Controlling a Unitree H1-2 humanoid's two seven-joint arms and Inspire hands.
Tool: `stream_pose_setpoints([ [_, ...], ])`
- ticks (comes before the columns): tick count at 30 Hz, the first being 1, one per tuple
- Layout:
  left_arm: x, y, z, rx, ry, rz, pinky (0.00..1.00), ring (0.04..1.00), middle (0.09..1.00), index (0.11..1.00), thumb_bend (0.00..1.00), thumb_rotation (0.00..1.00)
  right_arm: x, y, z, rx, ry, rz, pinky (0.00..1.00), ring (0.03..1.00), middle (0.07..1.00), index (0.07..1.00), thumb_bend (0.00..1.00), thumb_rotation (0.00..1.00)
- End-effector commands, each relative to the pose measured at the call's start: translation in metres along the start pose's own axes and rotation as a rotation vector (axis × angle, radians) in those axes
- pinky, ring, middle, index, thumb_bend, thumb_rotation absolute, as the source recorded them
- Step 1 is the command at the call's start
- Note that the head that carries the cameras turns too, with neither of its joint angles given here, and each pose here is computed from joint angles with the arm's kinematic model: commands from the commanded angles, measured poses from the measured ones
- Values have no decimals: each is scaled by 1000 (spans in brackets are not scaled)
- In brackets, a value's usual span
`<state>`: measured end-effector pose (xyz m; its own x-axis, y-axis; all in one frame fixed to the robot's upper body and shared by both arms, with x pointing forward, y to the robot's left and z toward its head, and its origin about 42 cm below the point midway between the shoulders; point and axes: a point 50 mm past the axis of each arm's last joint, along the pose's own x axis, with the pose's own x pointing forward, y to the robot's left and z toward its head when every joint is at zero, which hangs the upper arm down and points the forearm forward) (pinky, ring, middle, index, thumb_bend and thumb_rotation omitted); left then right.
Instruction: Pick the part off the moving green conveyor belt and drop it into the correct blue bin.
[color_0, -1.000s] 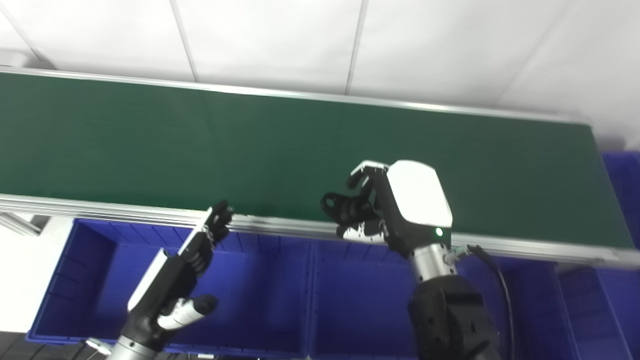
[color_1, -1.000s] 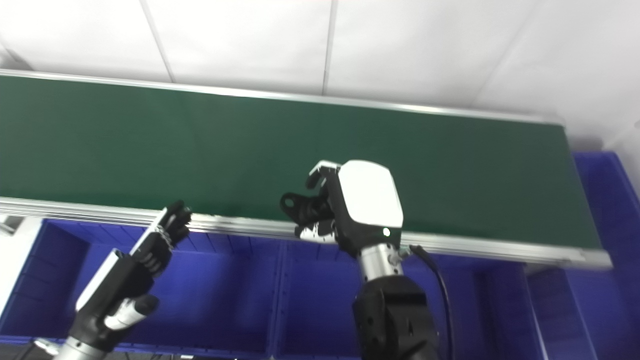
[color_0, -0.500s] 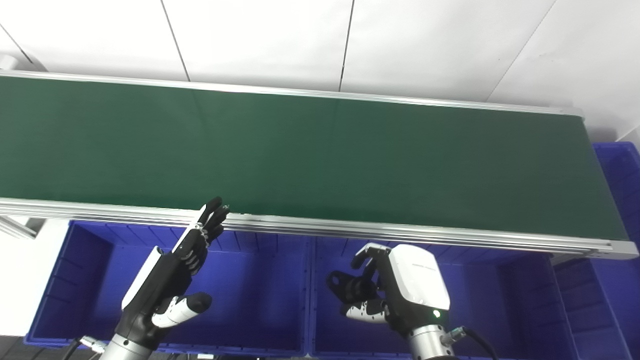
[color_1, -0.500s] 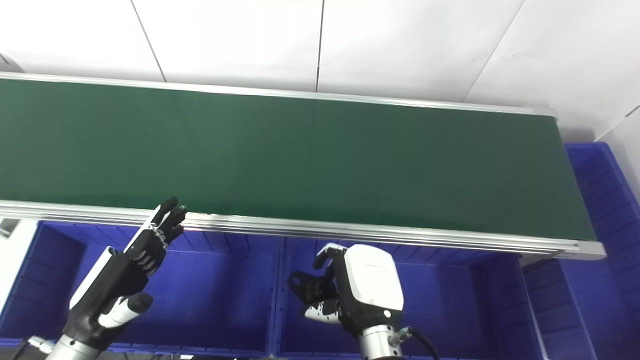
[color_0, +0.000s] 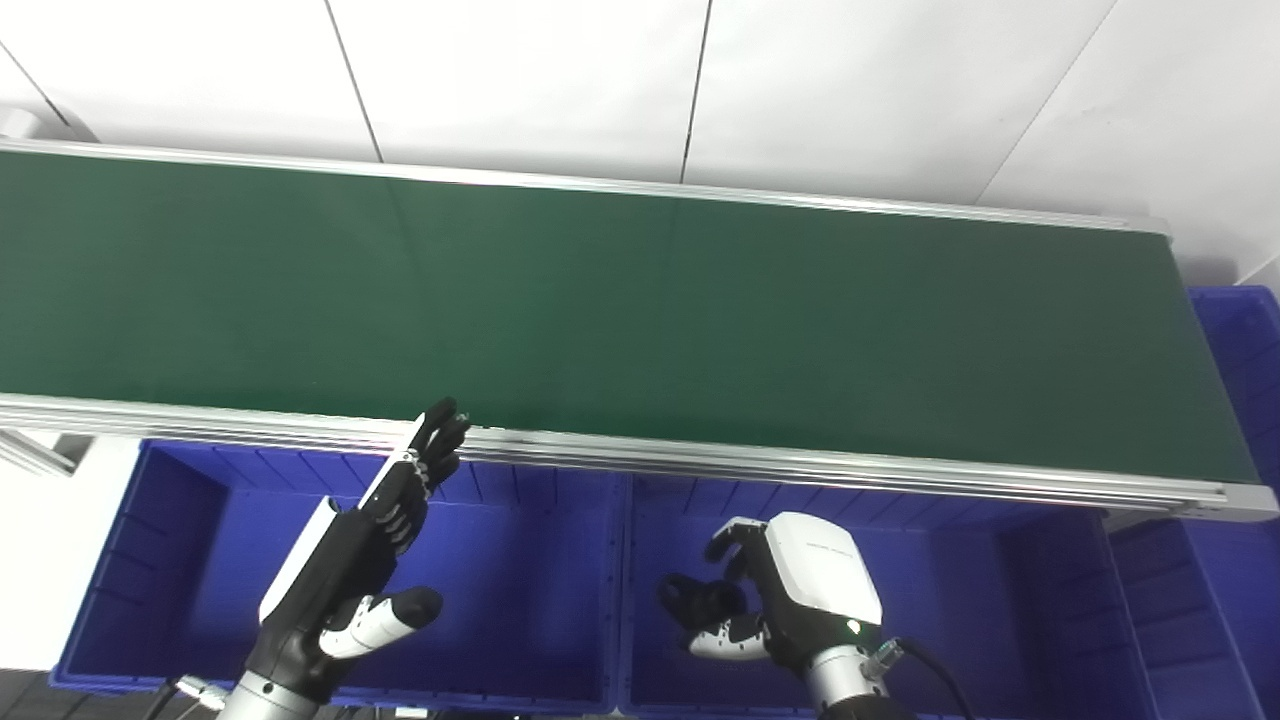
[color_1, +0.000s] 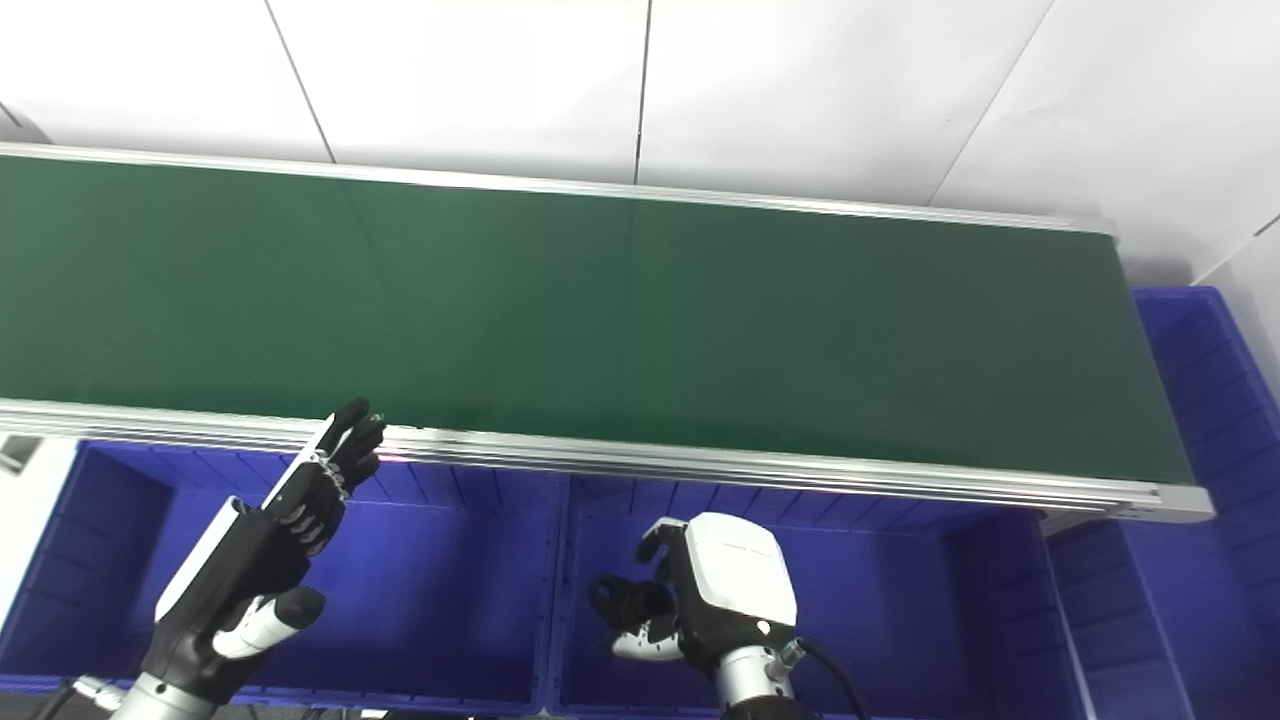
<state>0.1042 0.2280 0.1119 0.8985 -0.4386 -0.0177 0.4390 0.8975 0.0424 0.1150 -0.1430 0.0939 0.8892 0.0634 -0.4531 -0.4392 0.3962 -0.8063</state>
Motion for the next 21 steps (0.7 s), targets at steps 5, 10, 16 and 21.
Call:
stream_pose_setpoints([
  [5, -3, -1, 9, 16, -39, -4, 1000, 1000, 981, 1000, 790, 718, 0, -4, 4, -13, 5, -12, 669, 718, 775, 751, 907, 535],
  [10, -3, 0, 9, 25, -39, -6, 1000, 1000, 975, 1000, 802, 717, -2, -7, 5, -13, -2, -10, 738, 754, 807, 772, 993, 656],
  [16, -4, 0, 7, 26, -33, -8, 1000, 1000, 974, 1000, 800, 720, -11, -12, 8, 132, -65, -36, 662, 740, 791, 767, 965, 740],
  [21, -7, 1, 2, 27, -35, -8, 1000, 1000, 967, 1000, 807, 717, -57, -34, 30, 670, -166, -61, 636, 737, 770, 759, 781, 928],
])
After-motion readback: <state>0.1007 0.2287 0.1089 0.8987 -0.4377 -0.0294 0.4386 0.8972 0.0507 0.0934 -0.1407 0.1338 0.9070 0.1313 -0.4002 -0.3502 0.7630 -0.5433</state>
